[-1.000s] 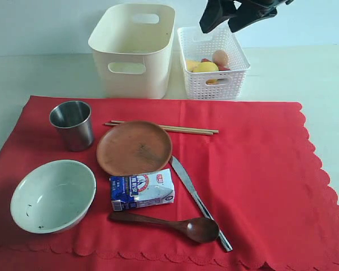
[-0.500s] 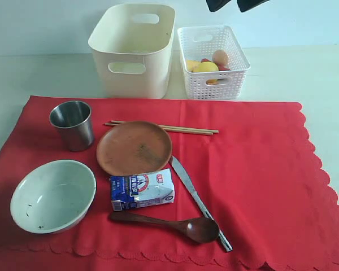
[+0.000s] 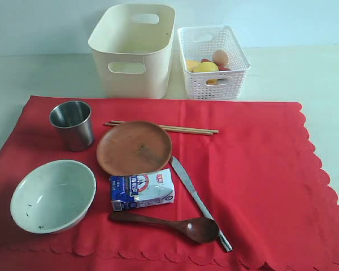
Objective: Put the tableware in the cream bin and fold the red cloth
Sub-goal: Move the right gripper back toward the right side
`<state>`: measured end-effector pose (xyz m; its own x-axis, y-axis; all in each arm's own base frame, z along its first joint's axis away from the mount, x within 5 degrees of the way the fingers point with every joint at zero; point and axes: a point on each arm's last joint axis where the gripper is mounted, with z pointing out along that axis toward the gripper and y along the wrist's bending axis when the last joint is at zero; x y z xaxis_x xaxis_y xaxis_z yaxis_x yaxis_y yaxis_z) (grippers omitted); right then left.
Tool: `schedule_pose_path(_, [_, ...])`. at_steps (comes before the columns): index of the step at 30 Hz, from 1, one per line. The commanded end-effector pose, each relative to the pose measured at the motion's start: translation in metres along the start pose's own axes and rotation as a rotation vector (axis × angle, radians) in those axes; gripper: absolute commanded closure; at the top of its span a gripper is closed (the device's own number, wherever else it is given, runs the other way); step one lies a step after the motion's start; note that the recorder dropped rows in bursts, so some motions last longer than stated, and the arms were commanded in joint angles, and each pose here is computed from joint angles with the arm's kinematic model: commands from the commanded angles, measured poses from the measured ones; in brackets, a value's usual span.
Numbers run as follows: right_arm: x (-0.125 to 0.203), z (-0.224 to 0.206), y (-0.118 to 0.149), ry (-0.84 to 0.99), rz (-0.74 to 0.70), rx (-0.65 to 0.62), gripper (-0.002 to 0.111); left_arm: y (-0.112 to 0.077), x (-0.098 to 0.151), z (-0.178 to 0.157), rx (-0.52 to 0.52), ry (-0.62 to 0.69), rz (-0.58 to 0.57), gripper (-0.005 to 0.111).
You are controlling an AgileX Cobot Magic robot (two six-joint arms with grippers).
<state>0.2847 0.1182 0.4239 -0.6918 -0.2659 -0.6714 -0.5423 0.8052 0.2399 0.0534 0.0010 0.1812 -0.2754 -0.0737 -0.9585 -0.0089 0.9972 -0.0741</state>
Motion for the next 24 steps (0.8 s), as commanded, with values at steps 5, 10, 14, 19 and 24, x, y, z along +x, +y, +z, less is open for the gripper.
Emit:
schedule_pose_path(5, [0.019,-0.044,0.02,-0.05,-0.027,-0.015,0.049,0.0,0.0,0.0,0.001,-0.011,-0.006,0.107])
schedule_pose_path(10, [0.052,-0.043,0.023,-0.013,0.0,-0.023,0.049,0.0,0.0,0.0,0.001,-0.011,-0.006,0.107])
schedule_pose_path(14, [0.074,-0.043,0.024,0.002,0.0,-0.02,0.049,0.0,0.0,0.0,0.001,-0.011,-0.006,0.107])
schedule_pose_path(19, [0.099,-0.044,0.026,0.01,0.003,-0.015,0.049,0.0,0.0,0.0,0.001,-0.011,-0.006,0.107])
schedule_pose_path(24, [0.12,-0.044,0.027,0.021,-0.008,-0.015,0.049,0.0,0.0,0.0,0.001,-0.011,-0.006,0.107])
